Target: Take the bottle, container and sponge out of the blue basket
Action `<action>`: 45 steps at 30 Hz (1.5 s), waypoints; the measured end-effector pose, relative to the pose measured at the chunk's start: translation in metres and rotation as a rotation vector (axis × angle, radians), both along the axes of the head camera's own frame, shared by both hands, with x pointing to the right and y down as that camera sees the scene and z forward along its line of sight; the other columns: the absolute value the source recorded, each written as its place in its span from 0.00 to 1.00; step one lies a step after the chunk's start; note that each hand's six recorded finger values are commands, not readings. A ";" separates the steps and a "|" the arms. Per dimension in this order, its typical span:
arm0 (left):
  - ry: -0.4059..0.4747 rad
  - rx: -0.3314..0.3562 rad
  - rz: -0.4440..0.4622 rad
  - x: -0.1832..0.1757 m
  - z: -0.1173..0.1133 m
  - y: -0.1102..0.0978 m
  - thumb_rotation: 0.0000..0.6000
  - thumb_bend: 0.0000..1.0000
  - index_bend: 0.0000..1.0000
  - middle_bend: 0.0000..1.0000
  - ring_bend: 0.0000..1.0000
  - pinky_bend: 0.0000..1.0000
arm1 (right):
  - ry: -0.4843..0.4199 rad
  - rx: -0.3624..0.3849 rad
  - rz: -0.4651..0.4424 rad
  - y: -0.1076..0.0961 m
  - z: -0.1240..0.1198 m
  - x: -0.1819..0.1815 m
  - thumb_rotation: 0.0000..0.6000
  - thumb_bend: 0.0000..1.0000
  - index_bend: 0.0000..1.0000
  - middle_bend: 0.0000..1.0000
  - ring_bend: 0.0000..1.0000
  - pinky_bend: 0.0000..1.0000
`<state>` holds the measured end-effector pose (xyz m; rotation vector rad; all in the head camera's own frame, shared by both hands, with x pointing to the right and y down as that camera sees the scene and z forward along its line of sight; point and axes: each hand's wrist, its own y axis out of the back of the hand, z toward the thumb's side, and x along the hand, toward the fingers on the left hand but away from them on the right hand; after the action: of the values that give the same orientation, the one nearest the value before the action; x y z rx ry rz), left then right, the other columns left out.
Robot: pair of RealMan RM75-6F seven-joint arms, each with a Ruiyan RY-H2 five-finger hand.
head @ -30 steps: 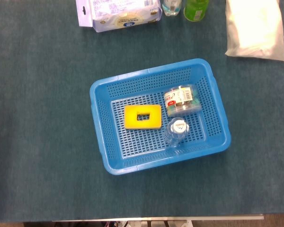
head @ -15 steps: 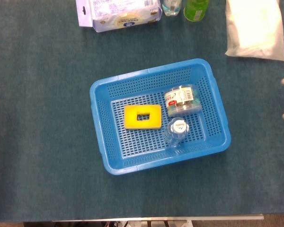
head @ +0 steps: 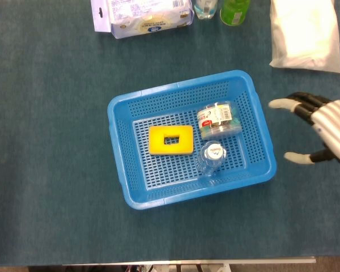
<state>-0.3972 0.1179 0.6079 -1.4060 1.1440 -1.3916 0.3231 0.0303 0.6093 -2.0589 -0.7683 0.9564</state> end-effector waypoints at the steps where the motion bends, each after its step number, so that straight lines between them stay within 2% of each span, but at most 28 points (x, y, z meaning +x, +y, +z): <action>1: 0.000 0.002 -0.004 0.000 -0.001 0.001 1.00 0.39 0.36 0.29 0.17 0.18 | -0.010 -0.013 -0.005 -0.001 0.002 -0.004 1.00 0.00 0.22 0.29 0.22 0.35; 9: -0.004 0.015 -0.026 0.000 -0.004 0.006 1.00 0.39 0.36 0.29 0.17 0.18 | -0.102 -0.143 -0.028 0.000 0.027 -0.033 1.00 0.00 0.21 0.29 0.22 0.35; 20: -0.007 0.040 -0.068 -0.004 -0.011 0.013 1.00 0.39 0.36 0.29 0.17 0.18 | -0.159 -0.285 -0.068 0.009 0.075 -0.062 1.00 0.00 0.21 0.29 0.22 0.36; 26: -0.008 0.042 -0.082 -0.006 -0.012 0.011 1.00 0.39 0.36 0.29 0.17 0.18 | -0.209 -0.305 -0.091 0.008 0.080 -0.080 1.00 0.00 0.21 0.28 0.22 0.36; 45: 0.007 0.052 -0.087 -0.004 -0.014 0.012 1.00 0.39 0.36 0.29 0.17 0.17 | -0.182 -0.337 -0.125 0.006 0.092 -0.098 1.00 0.00 0.21 0.28 0.22 0.36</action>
<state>-0.4011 0.1301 0.5938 -1.3390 1.2501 -1.4086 0.2247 0.0359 0.7012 -2.4827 -0.5911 0.8842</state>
